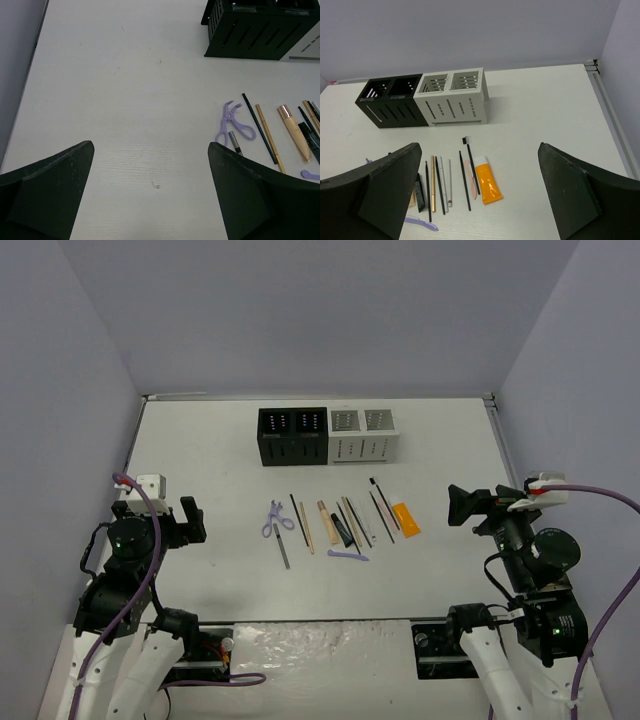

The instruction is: Organize the makeup

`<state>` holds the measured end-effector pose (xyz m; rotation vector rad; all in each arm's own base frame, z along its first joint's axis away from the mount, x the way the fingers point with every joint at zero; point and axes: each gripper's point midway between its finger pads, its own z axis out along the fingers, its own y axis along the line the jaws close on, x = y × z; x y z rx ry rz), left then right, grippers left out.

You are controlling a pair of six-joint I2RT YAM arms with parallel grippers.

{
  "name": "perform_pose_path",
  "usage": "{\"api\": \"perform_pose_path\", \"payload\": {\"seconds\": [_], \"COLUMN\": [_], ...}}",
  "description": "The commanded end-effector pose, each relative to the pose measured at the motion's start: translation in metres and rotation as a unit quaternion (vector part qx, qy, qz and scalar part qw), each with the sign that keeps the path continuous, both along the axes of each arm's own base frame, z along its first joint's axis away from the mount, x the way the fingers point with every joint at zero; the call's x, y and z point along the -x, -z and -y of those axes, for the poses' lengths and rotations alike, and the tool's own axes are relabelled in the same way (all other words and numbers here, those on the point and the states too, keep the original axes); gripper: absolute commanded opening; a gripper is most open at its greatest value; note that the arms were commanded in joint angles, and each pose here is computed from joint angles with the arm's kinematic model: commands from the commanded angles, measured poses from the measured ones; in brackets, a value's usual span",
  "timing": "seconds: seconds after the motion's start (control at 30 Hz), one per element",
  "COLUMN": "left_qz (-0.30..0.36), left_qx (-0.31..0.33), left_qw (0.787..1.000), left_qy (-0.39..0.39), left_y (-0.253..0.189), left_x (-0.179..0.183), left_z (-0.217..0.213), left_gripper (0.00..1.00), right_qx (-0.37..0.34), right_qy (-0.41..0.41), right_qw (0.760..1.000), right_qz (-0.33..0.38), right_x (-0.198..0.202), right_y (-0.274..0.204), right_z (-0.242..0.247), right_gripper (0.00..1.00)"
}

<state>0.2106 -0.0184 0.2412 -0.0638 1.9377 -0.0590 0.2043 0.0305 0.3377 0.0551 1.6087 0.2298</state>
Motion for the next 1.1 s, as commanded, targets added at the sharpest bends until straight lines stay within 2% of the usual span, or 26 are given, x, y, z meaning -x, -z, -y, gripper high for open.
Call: {"api": "perform_pose_path", "payload": {"seconds": [0.0, 0.17, 0.27, 0.5, 0.63, 0.7, 0.87, 0.97, 1.0, 1.07], "left_qz": [0.038, 0.038, 0.039, 0.038, 0.039, 0.036, 0.036, 0.035, 0.035, 0.033], "left_qx": [0.014, 0.014, 0.013, 0.012, 0.009, 0.007, 0.006, 0.005, 0.004, 0.004], "left_qw": [0.999, 0.999, 0.999, 0.999, 0.999, 0.999, 0.999, 0.999, 0.999, 0.999], "left_qy": [-0.003, -0.006, -0.006, -0.01, -0.016, -0.02, -0.023, -0.026, -0.026, -0.026], "left_y": [-0.02, -0.02, -0.021, -0.02, -0.02, -0.019, -0.019, -0.018, -0.018, -0.018], "left_x": [-0.01, -0.009, -0.009, -0.008, -0.008, -0.008, -0.007, -0.007, -0.007, -0.008], "left_z": [0.002, 0.002, 0.001, 0.0, -0.003, -0.005, -0.006, -0.007, -0.007, -0.007], "left_gripper": [0.97, 0.97, 0.97, 0.97, 0.97, 0.97, 0.97, 0.97, 0.97, 0.97], "right_qx": [-0.005, -0.012, 0.003, 0.018, 0.005, 0.0, -0.011, 0.001, 0.012, 0.043], "right_qy": [-0.005, 0.002, -0.029, -0.048, -0.076, -0.095, -0.14, -0.168, -0.199, -0.194], "right_qw": [0.999, 0.999, 0.999, 0.998, 0.997, 0.995, 0.99, 0.985, 0.979, 0.978], "right_qz": [0.039, 0.034, 0.033, 0.024, -0.008, -0.031, -0.023, -0.036, -0.049, -0.064], "right_x": [-0.007, -0.01, -0.01, -0.018, -0.039, -0.055, -0.077, -0.093, -0.094, -0.106], "right_y": [-0.024, -0.022, -0.022, -0.029, -0.026, -0.021, -0.026, -0.014, -0.003, 0.014], "right_z": [-0.003, -0.001, -0.011, -0.017, -0.03, -0.039, -0.061, -0.087, -0.114, -0.134], "right_gripper": [1.0, 1.0, 1.0, 1.0, 1.0, 1.0, 1.0, 1.0, 0.99, 0.99]}}
